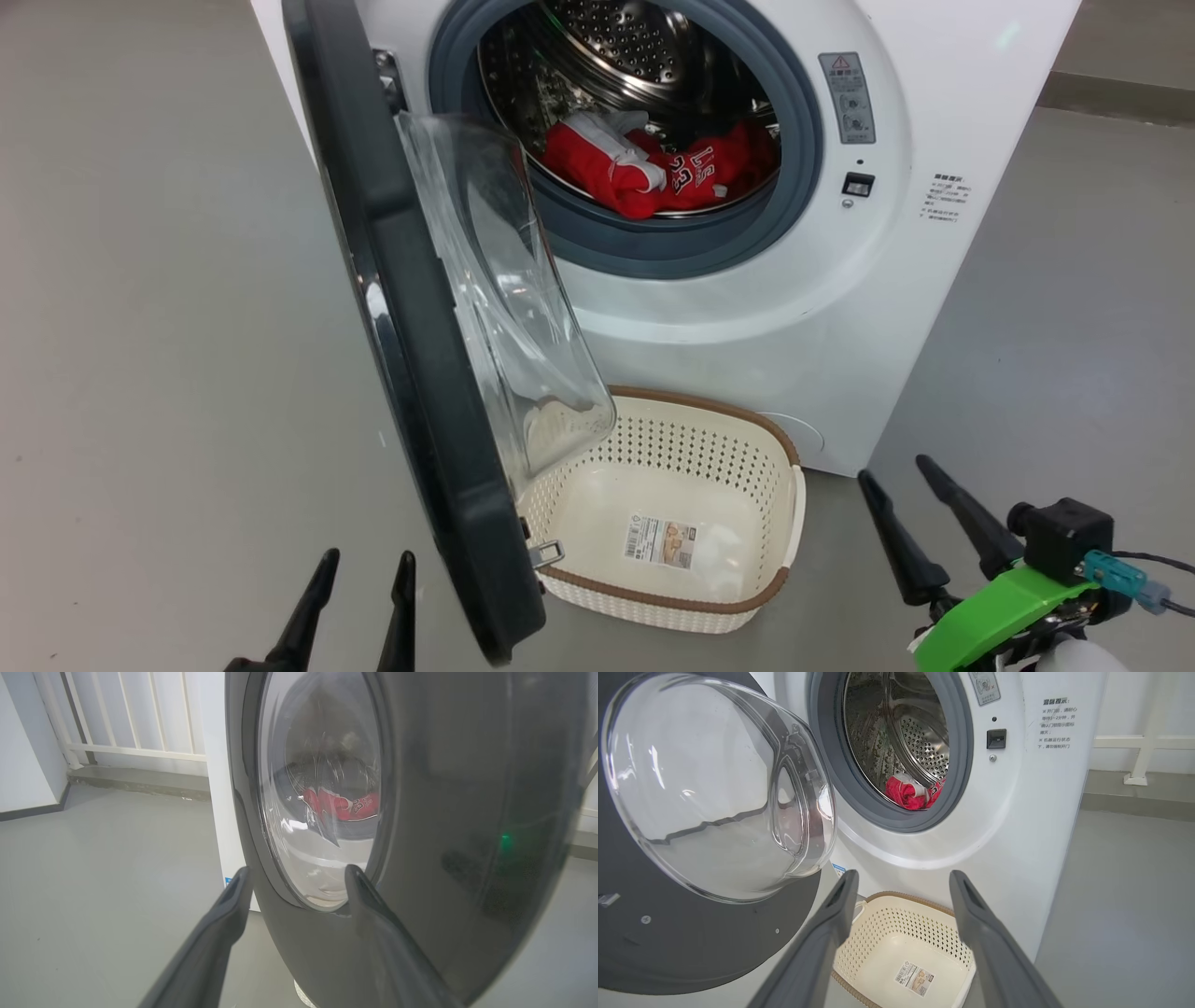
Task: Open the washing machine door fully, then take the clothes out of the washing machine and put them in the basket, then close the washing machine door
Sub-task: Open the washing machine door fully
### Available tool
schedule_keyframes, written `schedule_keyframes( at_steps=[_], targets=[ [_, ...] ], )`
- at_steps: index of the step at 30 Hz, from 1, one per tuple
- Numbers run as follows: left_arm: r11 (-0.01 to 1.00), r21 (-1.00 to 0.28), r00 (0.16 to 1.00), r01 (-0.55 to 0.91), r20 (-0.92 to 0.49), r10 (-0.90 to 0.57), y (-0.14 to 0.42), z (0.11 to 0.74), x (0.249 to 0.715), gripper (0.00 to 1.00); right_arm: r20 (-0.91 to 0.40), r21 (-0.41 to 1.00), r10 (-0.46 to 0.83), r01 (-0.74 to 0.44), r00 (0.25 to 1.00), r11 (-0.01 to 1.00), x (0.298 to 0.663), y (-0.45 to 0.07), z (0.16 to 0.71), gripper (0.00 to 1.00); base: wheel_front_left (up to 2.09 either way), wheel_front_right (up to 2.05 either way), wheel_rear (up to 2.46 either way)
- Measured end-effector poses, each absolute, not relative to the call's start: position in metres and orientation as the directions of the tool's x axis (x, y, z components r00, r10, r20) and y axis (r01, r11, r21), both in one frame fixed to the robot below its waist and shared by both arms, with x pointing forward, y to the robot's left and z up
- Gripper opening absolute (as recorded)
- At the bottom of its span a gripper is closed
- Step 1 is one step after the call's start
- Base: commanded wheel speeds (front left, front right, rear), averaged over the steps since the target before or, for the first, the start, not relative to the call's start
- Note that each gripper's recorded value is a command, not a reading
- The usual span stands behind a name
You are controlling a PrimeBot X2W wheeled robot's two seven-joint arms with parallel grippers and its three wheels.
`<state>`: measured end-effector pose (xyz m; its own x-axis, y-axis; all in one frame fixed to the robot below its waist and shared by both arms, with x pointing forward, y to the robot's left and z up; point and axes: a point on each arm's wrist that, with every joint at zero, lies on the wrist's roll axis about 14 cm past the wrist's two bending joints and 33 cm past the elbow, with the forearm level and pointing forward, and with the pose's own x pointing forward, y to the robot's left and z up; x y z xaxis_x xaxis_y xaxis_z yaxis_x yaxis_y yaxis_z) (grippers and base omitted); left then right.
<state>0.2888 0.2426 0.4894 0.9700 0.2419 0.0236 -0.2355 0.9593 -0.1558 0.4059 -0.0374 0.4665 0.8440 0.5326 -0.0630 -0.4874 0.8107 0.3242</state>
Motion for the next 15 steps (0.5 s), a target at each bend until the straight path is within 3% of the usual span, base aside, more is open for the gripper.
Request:
schedule_keyframes(
  at_steps=[8,15],
  targets=[
    [0.958,-0.154,0.969,-0.241,0.019,0.247,0.244,0.488,0.288,1.0,-0.012,0.283,0.452,-0.43,0.892,0.857,0.412,-0.058,0.478,1.0,0.0,0.0,0.0],
    [0.956,-0.155,0.967,-0.248,0.024,0.255,0.246,0.49,0.287,1.0,-0.08,0.263,0.426,-0.393,0.901,0.881,0.397,-0.067,0.455,1.0,0.0,0.0,0.0]
  ],
)
